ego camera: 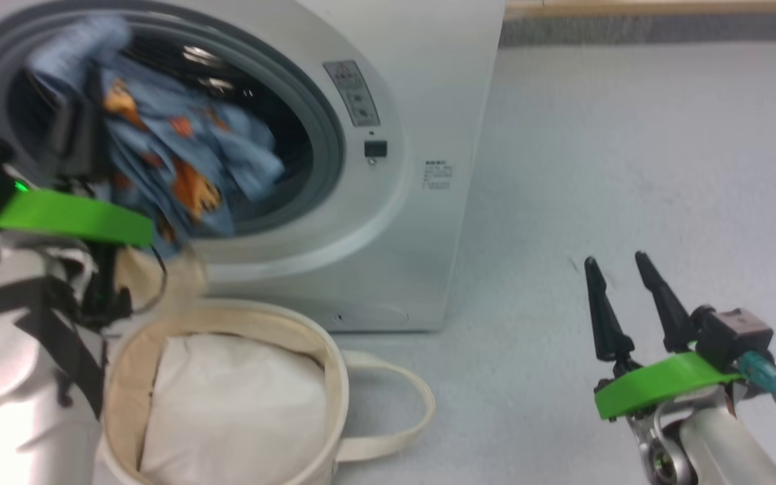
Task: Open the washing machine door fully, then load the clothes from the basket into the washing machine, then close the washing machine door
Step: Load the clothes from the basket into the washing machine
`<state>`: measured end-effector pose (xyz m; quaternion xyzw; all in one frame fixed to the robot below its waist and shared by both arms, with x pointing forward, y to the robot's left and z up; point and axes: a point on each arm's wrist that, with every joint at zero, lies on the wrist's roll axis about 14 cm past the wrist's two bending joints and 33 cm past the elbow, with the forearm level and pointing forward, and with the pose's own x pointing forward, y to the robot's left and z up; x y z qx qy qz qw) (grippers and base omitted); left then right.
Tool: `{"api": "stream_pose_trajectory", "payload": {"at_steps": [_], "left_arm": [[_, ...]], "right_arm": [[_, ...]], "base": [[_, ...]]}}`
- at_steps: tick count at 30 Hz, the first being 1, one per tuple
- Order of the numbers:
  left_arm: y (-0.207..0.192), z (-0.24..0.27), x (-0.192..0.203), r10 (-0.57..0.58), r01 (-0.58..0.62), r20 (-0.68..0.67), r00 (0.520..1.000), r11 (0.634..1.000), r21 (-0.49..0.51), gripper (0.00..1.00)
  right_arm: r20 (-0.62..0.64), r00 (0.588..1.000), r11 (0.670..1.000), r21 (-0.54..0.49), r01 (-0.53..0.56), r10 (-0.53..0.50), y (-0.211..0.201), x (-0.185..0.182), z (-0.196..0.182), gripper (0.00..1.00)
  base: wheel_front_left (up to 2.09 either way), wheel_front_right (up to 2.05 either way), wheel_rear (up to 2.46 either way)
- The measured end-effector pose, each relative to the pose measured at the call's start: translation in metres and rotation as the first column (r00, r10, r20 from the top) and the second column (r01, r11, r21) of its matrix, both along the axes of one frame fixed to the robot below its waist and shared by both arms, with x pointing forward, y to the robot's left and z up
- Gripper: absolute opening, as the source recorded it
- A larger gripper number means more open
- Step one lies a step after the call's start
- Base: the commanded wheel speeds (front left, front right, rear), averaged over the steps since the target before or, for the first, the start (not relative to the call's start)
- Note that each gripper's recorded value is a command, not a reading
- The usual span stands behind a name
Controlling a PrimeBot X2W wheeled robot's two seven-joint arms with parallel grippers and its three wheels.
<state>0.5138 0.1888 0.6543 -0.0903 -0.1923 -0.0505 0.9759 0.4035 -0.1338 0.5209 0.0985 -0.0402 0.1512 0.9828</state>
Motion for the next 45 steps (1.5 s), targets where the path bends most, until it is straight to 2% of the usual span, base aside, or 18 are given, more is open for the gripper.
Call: {"api": "stream_pose_trajectory", "payload": {"at_steps": [3,8,12,23,28,32,34,36,38,39,40,42,45], "left_arm": [[0.006,-0.013,0.016,0.022,-0.023,-0.029,0.999,1.000,-0.021,0.00],[0.009,-0.093,0.043,0.041,-0.050,-0.233,0.972,0.998,-0.032,0.00],[0.004,-0.132,0.059,0.036,-0.048,-0.326,0.945,0.998,-0.028,0.00],[-0.016,-0.194,0.137,0.014,0.006,-0.447,0.895,0.999,0.044,0.00],[-0.039,-0.201,0.163,-0.027,0.056,-0.447,0.894,0.997,0.052,0.00],[-0.036,-0.149,0.186,-0.023,0.027,-0.276,0.961,1.000,0.011,0.00],[-0.033,-0.130,0.191,-0.014,0.011,-0.213,0.977,1.000,-0.015,0.00],[-0.033,-0.135,0.190,-0.012,0.005,-0.226,0.974,1.000,-0.031,0.00],[-0.036,-0.159,0.187,-0.015,0.008,-0.298,0.955,1.000,-0.027,0.00],[-0.038,-0.173,0.184,-0.018,0.013,-0.341,0.940,1.000,-0.015,0.46],[-0.040,-0.185,0.181,-0.021,0.021,-0.375,0.927,1.000,-0.003,1.00],[-0.044,-0.212,0.174,-0.025,0.035,-0.459,0.888,0.999,0.014,1.00],[-0.045,-0.269,0.151,0.007,0.054,-0.677,0.736,0.996,0.069,1.00]], "right_arm": [[-0.014,1.000,1.000,-0.009,0.008,-0.008,-0.004,0.007,-0.007,1.00],[-0.040,0.999,0.999,-0.031,0.030,-0.031,-0.013,0.020,-0.020,1.00],[-0.050,0.997,0.997,-0.049,0.055,-0.058,-0.023,0.029,-0.028,1.00],[-0.129,0.976,0.981,-0.114,0.160,-0.174,-0.061,0.044,-0.070,1.00],[-0.150,0.964,0.970,-0.142,0.196,-0.217,-0.076,0.043,-0.080,1.00],[-0.148,0.959,0.964,-0.156,0.217,-0.240,-0.084,0.045,-0.082,1.00],[-0.154,0.958,0.963,-0.159,0.219,-0.243,-0.085,0.045,-0.085,1.00],[-0.153,0.958,0.962,-0.160,0.220,-0.244,-0.084,0.044,-0.085,1.00],[-0.151,0.958,0.962,-0.160,0.220,-0.244,-0.084,0.044,-0.084,1.00],[-0.151,0.958,0.962,-0.160,0.220,-0.244,-0.084,0.043,-0.083,1.00],[-0.150,0.958,0.962,-0.160,0.221,-0.245,-0.084,0.042,-0.083,1.00],[-0.147,0.958,0.961,-0.160,0.224,-0.247,-0.085,0.041,-0.081,1.00],[-0.142,0.958,0.960,-0.160,0.228,-0.251,-0.086,0.040,-0.078,1.00]], "base": [[0.00,0.00,0.00],[0.00,0.00,0.00],[0.00,0.00,0.00],[0.00,0.00,0.00],[0.00,0.00,0.00],[0.00,0.00,0.00],[0.00,0.00,0.00],[0.00,0.00,0.00],[0.00,0.00,0.00],[0.00,0.00,0.00],[0.00,0.00,0.00],[0.00,0.00,0.00],[0.00,0.00,0.00]]}}
